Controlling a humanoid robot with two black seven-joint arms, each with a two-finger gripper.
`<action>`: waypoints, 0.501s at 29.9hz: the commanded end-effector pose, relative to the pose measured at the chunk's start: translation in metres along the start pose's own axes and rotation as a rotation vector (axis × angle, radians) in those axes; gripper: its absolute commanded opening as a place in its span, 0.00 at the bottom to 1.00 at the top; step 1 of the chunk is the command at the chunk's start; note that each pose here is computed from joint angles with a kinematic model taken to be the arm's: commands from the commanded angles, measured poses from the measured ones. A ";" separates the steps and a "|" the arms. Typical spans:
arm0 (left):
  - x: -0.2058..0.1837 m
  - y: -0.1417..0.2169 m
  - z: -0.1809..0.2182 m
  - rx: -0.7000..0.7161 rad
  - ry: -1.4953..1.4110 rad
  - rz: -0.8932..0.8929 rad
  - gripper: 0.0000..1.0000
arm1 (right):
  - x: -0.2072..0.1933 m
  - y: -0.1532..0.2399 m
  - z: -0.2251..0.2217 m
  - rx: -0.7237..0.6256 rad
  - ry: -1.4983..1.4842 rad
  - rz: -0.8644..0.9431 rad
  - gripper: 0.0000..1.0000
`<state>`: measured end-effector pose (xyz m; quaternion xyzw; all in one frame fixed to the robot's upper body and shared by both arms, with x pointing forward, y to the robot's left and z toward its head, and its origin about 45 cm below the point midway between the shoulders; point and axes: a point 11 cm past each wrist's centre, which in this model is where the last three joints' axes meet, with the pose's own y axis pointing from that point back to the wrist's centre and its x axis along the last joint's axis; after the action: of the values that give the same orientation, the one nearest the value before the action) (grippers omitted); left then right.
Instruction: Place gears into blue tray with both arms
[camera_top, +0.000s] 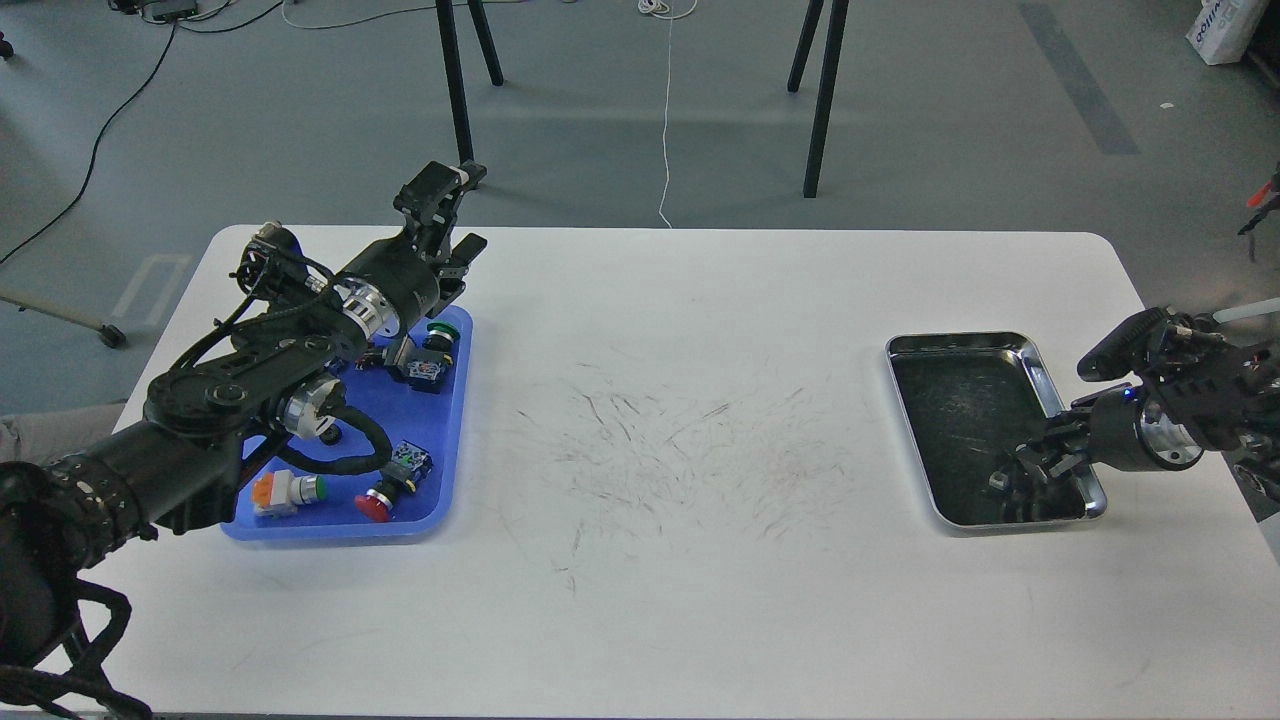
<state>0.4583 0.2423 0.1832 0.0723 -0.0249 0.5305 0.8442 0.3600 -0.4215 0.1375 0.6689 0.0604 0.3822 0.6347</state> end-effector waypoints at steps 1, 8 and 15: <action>-0.001 0.000 0.000 0.000 0.001 -0.001 1.00 | -0.001 -0.002 -0.002 0.006 0.000 -0.003 0.33; 0.000 0.000 0.000 0.000 -0.003 -0.001 1.00 | -0.005 -0.003 -0.004 0.009 0.009 -0.020 0.29; 0.000 0.000 0.000 0.000 -0.003 -0.001 1.00 | -0.005 -0.003 -0.004 0.009 0.011 -0.022 0.22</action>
<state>0.4582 0.2421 0.1832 0.0732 -0.0259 0.5298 0.8446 0.3553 -0.4209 0.1319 0.6692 0.0720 0.3787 0.6352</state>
